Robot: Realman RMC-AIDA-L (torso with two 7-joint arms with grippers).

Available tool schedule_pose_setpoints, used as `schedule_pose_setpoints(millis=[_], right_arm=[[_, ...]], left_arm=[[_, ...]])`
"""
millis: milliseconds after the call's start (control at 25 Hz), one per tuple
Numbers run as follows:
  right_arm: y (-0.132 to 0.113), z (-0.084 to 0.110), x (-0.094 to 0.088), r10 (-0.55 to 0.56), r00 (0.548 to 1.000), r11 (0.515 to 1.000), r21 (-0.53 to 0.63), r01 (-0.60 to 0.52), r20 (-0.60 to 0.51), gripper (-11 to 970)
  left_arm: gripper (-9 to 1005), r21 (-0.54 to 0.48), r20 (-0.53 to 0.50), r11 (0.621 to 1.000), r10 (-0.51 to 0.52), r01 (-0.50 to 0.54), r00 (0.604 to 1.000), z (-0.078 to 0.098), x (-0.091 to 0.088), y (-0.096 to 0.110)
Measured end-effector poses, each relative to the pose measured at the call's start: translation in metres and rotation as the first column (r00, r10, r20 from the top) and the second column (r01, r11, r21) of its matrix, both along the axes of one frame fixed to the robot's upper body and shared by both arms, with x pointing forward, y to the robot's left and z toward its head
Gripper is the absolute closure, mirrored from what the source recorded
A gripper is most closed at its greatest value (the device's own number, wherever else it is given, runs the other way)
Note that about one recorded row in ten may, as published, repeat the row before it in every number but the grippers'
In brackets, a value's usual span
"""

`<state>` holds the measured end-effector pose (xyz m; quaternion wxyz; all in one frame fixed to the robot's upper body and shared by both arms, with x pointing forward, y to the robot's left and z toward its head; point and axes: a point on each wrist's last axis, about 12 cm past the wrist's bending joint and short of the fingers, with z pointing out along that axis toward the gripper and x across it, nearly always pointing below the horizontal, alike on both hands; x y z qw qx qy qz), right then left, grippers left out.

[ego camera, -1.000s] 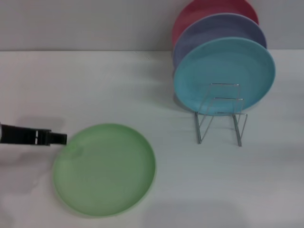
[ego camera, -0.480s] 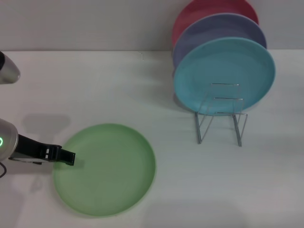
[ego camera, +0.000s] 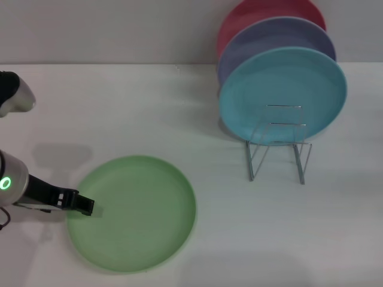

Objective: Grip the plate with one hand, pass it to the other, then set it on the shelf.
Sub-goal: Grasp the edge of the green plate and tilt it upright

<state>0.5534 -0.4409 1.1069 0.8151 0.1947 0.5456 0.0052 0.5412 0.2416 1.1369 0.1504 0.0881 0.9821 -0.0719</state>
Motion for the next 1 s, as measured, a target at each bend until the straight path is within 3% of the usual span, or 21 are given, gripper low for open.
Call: schedule_pose_setpoints(millis=[920,1000], right_arm=[[-0.002,0.0,-0.002,0.001,1.0,1.0,-0.006,-0.001,0.003,370],[-0.002,0.001,-0.003,0.001,1.0,1.0,-0.007,-0.001,0.003,370]], left_arm=[[272,0.019,-0.012,0.999,-0.048,0.049,0.999,-0.011,0.001,-0.01],[357,0.02,-0.011,0.999,-0.049,0.049,0.999,-0.01,0.001,-0.01]])
